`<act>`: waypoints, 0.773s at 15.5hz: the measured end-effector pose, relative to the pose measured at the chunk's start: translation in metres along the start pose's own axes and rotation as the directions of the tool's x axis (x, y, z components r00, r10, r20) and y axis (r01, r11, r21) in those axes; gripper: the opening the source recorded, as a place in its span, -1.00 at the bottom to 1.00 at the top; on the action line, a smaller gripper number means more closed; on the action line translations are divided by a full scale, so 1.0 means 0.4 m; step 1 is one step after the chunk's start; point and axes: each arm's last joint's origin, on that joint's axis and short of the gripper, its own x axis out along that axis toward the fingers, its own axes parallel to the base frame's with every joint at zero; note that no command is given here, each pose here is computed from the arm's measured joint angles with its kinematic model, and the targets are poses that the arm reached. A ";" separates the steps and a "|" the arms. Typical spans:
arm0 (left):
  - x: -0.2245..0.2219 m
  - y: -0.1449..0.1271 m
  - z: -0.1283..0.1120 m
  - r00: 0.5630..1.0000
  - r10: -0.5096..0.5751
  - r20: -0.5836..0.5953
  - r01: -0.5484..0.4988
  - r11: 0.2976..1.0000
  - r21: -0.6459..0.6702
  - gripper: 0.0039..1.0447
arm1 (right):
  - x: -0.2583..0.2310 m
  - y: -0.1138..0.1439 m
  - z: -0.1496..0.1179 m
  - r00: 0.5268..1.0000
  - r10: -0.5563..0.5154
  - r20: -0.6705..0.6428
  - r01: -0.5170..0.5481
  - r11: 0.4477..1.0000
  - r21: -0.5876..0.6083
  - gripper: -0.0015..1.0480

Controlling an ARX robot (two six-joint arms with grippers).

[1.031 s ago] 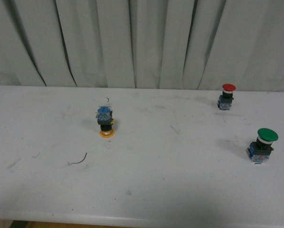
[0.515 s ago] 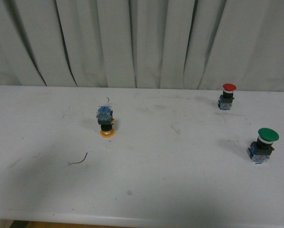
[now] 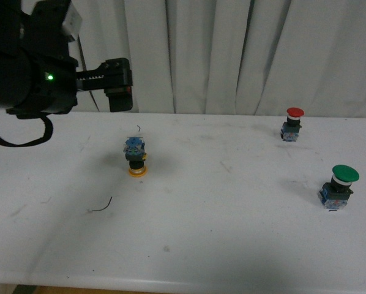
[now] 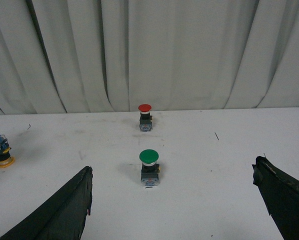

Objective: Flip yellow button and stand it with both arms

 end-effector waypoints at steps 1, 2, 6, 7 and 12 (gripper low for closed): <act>0.035 -0.013 0.003 1.000 -0.001 -0.029 0.001 1.000 0.022 0.88 | 0.000 0.000 0.000 1.000 0.000 0.000 0.000 1.000 0.000 0.87; 0.063 -0.023 0.003 0.998 0.003 -0.057 -0.001 0.999 0.034 0.88 | 0.000 0.000 0.000 1.000 0.000 0.000 0.000 1.000 0.000 0.87; 0.153 -0.051 0.004 0.985 -0.014 -0.169 0.031 0.995 0.098 0.88 | 0.000 0.000 0.000 1.000 0.000 0.000 0.000 1.000 0.000 0.87; 0.167 -0.051 0.005 0.983 -0.011 -0.183 0.031 0.993 0.111 0.88 | 0.000 0.000 0.000 1.000 0.000 0.000 0.000 1.000 0.000 0.87; 0.215 -0.019 -0.016 0.954 0.026 -0.298 0.013 0.992 0.127 0.88 | 0.000 0.000 0.000 1.000 0.000 0.000 0.000 1.000 0.000 0.87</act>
